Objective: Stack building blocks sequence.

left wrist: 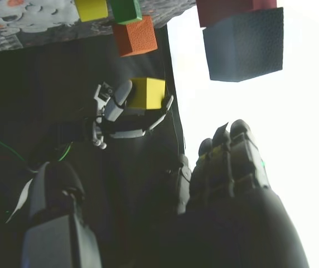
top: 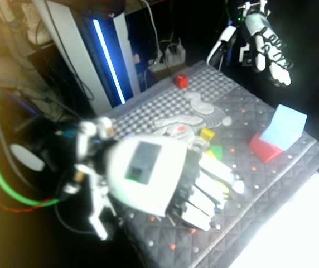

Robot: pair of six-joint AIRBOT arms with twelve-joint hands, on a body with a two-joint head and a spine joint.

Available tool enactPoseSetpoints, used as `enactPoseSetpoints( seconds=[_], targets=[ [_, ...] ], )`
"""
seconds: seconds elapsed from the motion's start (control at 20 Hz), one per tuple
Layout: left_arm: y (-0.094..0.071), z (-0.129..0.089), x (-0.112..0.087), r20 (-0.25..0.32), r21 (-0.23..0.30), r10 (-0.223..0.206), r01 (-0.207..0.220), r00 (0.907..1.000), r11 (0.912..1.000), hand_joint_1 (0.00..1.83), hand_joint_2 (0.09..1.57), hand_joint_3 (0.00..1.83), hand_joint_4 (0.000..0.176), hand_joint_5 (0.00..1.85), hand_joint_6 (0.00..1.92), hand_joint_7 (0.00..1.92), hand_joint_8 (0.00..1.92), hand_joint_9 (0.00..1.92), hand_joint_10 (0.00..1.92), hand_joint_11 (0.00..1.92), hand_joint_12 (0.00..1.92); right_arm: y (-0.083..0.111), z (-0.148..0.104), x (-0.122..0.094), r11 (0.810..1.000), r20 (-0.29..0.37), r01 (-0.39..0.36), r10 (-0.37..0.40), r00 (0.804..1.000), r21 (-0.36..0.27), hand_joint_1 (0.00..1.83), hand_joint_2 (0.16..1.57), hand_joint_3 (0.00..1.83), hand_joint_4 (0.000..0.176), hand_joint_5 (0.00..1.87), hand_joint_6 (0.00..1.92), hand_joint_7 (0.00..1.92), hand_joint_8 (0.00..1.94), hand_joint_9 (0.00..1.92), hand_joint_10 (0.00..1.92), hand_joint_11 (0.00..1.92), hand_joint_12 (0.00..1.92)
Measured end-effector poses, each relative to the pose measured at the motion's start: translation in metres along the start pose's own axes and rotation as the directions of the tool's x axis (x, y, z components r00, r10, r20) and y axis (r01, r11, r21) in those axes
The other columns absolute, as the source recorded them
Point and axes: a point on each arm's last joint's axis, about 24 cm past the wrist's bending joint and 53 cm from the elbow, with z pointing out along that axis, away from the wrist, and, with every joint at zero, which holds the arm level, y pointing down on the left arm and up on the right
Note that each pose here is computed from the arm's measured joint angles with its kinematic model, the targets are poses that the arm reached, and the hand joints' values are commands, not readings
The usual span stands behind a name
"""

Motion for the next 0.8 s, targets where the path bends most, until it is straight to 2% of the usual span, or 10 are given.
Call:
enactPoseSetpoints(
  seconds=[0.15,0.2,0.25,0.3,0.4,0.5,0.7,0.75,0.8],
  targets=[
    [0.001,0.001,0.003,-0.001,-0.001,-0.008,0.008,1.0,1.0,0.62,0.88,0.0,0.176,0.06,0.0,0.0,0.0,0.0,0.0,0.02,0.03,-0.014,0.001,-0.002,0.999,0.0,-0.004,0.004,1.0,0.04,1.4,1.05,0.0,0.0,1.14,0.65,1.12,0.75,1.02,1.05,0.94,1.1],
    [0.001,0.001,0.003,-0.001,-0.001,-0.01,0.01,1.0,1.0,0.62,0.89,0.0,0.166,0.05,0.0,0.0,0.0,0.0,0.0,0.01,0.02,-0.016,0.002,-0.003,0.999,0.002,-0.007,0.007,1.0,0.046,1.4,1.05,0.0,0.0,1.14,0.66,1.12,0.74,1.02,1.06,0.94,1.1],
    [0.0,0.002,0.004,-0.002,0.001,-0.009,0.009,1.0,1.0,0.62,0.89,0.0,0.166,0.05,0.0,0.0,0.0,0.0,0.0,0.01,0.02,-0.018,0.002,-0.001,0.999,-0.002,-0.009,0.009,1.0,0.053,1.4,1.05,0.0,0.0,1.14,0.66,1.12,0.74,1.02,1.06,0.94,1.1],
    [0.0,0.002,0.004,-0.002,0.001,-0.009,0.009,1.0,1.0,0.64,0.89,0.0,0.174,0.05,0.0,0.0,0.0,0.0,0.0,0.0,0.01,-0.018,0.003,0.002,0.998,-0.01,-0.01,0.011,1.0,0.058,1.4,1.05,0.0,0.0,1.14,0.66,1.12,0.74,1.01,1.07,0.93,1.1],
    [0.0,0.002,0.004,-0.001,0.001,-0.009,0.009,1.0,1.0,0.65,0.89,0.0,0.176,0.05,0.0,0.0,0.0,0.0,0.0,0.0,0.01,-0.02,0.005,0.005,0.998,-0.016,-0.016,0.017,1.0,0.065,1.39,1.05,0.0,0.0,1.13,0.68,1.1,0.77,1.01,1.06,0.93,1.08],
    [-0.001,0.002,0.002,0.004,0.004,-0.012,0.012,0.9999,0.9999,0.64,0.9,0.0,0.163,0.06,0.0,0.0,0.0,0.0,0.0,0.01,0.01,-0.019,0.005,0.006,0.998,-0.016,-0.016,0.017,1.0,0.063,1.39,1.05,0.0,0.0,1.13,0.67,1.09,0.78,1.01,1.08,0.96,1.09],
    [-0.001,0.002,0.002,0.003,0.005,-0.01,0.01,0.9999,0.9999,0.66,0.9,0.0,0.152,0.06,0.0,0.0,0.0,0.0,0.0,0.0,0.01,-0.019,0.006,0.007,0.998,-0.018,-0.017,0.018,1.0,0.063,1.39,1.06,0.0,0.0,1.11,0.66,1.09,0.8,1.02,1.09,0.97,1.11],
    [-0.001,0.002,0.002,0.003,0.005,-0.011,0.011,0.9999,0.9999,0.64,0.9,0.0,0.156,0.06,0.0,0.0,0.0,0.0,0.0,0.0,0.02,-0.019,0.006,0.007,0.998,-0.018,-0.017,0.018,1.0,0.063,1.39,1.06,0.0,0.0,1.1,0.68,1.07,0.83,1.01,1.11,0.97,1.15],
    [-0.001,0.002,0.002,0.003,0.005,-0.01,0.01,0.9999,0.9999,0.63,0.9,0.0,0.157,0.06,0.0,0.0,0.0,0.0,0.0,0.0,0.02,-0.019,0.005,0.007,0.998,-0.017,-0.019,0.02,1.0,0.064,1.39,1.07,0.0,0.0,1.08,0.74,1.06,0.85,1.0,1.09,0.93,1.1]
  ],
)
